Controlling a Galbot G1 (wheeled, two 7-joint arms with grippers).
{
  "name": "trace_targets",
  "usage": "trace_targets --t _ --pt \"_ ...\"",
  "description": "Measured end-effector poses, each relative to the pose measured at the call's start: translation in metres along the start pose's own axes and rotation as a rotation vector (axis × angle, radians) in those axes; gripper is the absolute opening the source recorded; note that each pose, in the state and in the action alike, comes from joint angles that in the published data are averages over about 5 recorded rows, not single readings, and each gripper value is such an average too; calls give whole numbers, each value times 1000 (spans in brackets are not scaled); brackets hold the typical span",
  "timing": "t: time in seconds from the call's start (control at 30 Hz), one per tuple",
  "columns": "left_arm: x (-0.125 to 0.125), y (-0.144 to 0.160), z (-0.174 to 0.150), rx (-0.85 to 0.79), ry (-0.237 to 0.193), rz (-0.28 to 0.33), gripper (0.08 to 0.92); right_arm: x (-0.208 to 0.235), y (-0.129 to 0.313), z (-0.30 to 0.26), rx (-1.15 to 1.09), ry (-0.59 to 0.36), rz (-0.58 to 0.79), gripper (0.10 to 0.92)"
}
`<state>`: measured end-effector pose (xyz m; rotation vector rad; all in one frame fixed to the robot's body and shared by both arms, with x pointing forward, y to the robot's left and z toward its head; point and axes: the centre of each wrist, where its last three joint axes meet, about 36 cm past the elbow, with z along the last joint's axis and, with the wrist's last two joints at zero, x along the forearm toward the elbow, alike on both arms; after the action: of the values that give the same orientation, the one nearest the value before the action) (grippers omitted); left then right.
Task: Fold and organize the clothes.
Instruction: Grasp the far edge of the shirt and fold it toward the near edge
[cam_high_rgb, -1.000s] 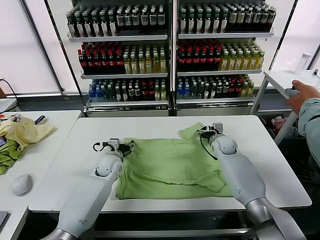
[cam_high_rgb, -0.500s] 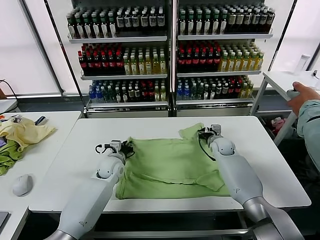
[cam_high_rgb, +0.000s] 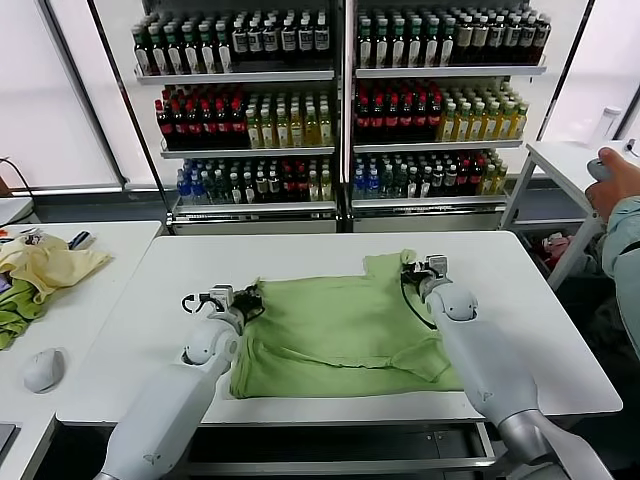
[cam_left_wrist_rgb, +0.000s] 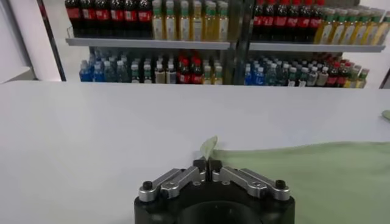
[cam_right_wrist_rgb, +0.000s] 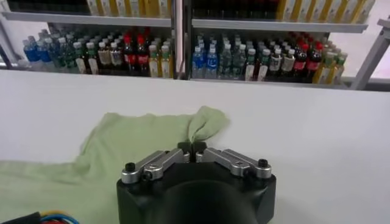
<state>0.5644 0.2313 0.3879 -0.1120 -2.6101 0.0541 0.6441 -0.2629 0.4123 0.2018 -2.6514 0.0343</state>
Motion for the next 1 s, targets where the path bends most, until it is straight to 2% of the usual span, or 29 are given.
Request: trace_targets --t 0.37,0.57,0.8,1.0 --pt "50 8 -10 38 -78 49 99 64 -7 1 -8 -107 -37 119" --pt "80 8 -8 35 -106 77 99 107 -14 9 -4 -146 -40 119" --pt "112 5 2 6 -114 102 99 155 -15 29 -7 -165 -31 119" --pt "130 0 21 -26 -85 117 99 188 -15 51 -20 -151 -8 119"
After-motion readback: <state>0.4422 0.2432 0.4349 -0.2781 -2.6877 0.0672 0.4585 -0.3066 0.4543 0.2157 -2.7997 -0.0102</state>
